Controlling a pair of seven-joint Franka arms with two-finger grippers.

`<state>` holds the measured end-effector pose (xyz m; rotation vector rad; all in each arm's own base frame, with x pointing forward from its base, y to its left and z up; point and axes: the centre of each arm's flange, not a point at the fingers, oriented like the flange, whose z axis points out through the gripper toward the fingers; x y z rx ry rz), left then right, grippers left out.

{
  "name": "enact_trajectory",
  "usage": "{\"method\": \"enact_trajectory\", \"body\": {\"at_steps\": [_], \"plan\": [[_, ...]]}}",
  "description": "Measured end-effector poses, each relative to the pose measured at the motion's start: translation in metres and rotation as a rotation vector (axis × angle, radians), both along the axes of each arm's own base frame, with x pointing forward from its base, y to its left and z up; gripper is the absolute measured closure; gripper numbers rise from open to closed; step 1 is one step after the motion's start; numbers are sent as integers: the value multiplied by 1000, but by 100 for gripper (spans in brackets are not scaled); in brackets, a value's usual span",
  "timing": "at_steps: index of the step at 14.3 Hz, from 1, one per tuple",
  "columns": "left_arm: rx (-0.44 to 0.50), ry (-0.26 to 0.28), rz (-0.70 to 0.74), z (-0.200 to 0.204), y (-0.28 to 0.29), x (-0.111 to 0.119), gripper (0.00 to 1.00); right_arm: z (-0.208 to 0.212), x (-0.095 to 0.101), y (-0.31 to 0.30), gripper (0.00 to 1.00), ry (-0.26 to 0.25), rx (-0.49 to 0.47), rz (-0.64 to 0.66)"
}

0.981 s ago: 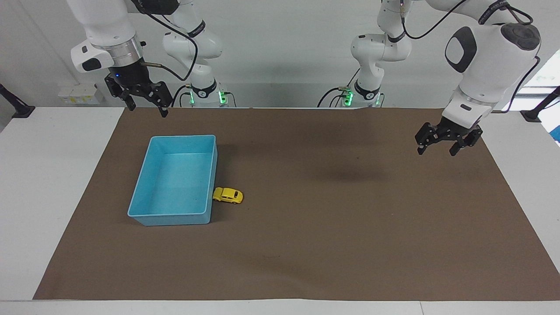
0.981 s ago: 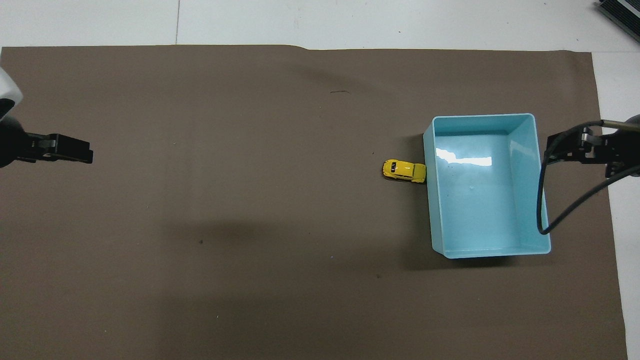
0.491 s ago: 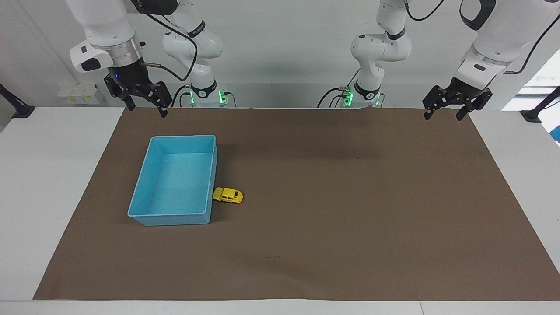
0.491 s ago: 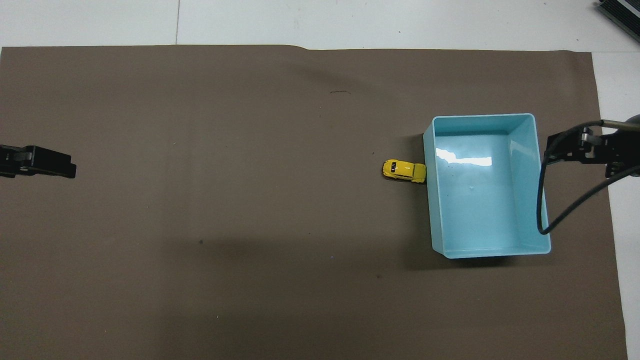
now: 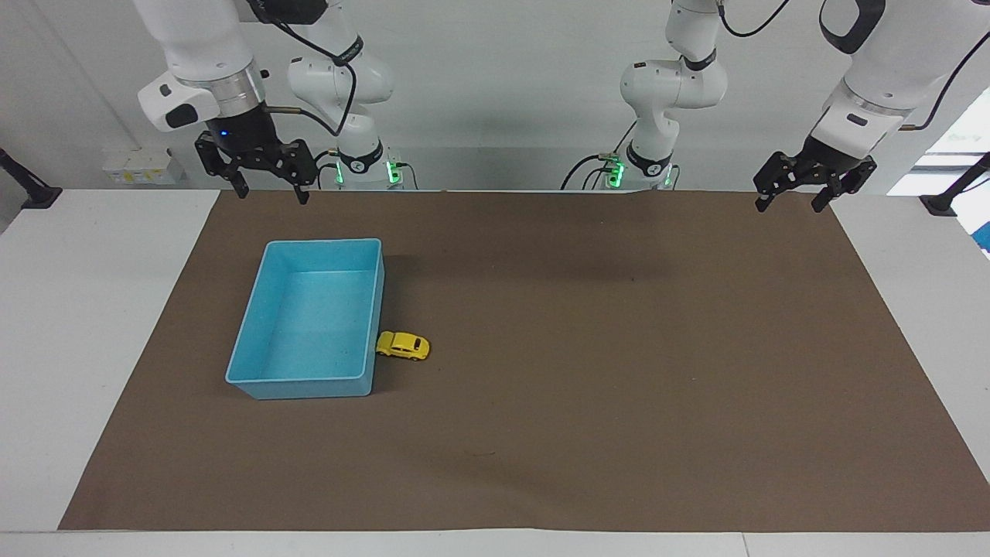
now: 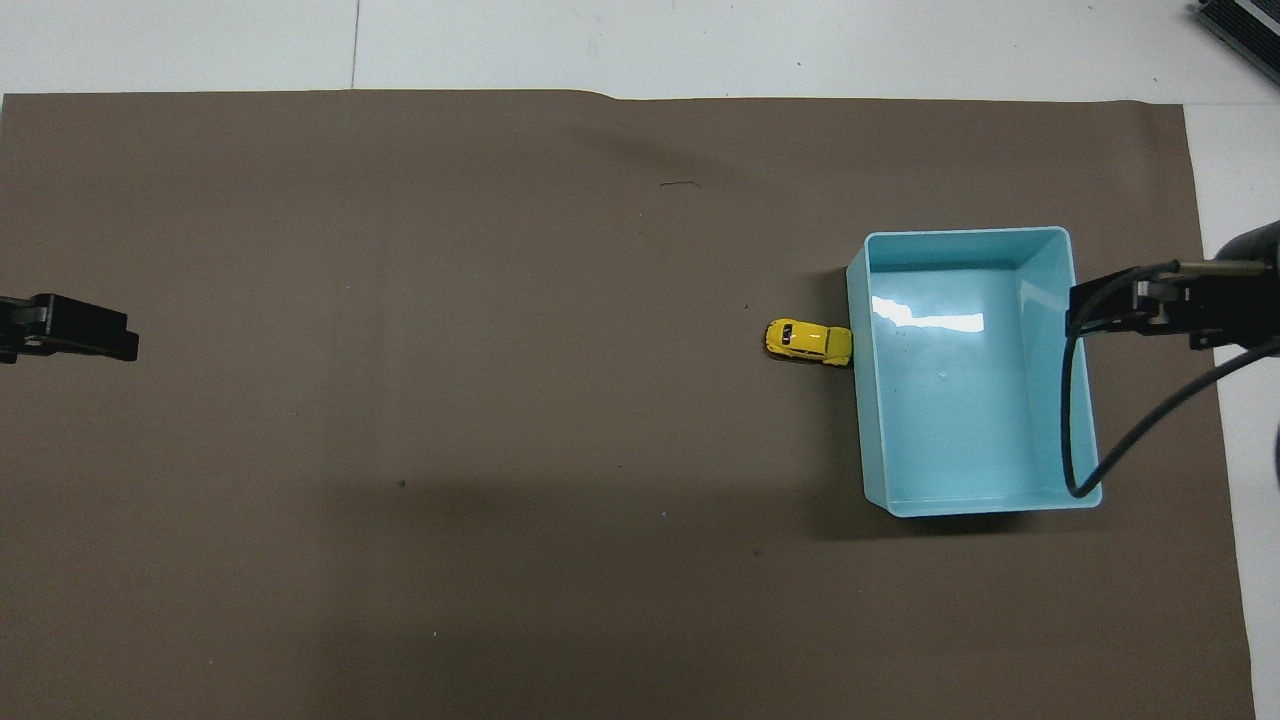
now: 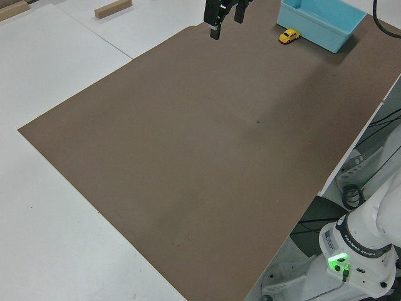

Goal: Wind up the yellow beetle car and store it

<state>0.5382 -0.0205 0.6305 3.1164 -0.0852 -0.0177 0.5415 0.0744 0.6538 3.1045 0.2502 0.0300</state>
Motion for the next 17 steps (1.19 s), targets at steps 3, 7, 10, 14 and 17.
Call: {"method": "enact_trajectory", "body": {"at_steps": [3, 7, 10, 14, 17], "plan": [[0, 0, 7, 0, 4, 0, 0, 2, -3, 13, 0, 5, 14, 374], [0, 0, 9, 0, 5, 0, 0, 2, -4, 13, 0, 10, 8, 779], [0, 0, 8, 0, 5, 0, 0, -4, -6, 21, 0, 8, 2, 975], [0, 0, 8, 0, 5, 0, 0, -42, 3, 50, 0, -8, -1, 1153], [0, 0, 8, 0, 5, 0, 0, -84, 17, 81, 0, 1, 15, 1206]]}}
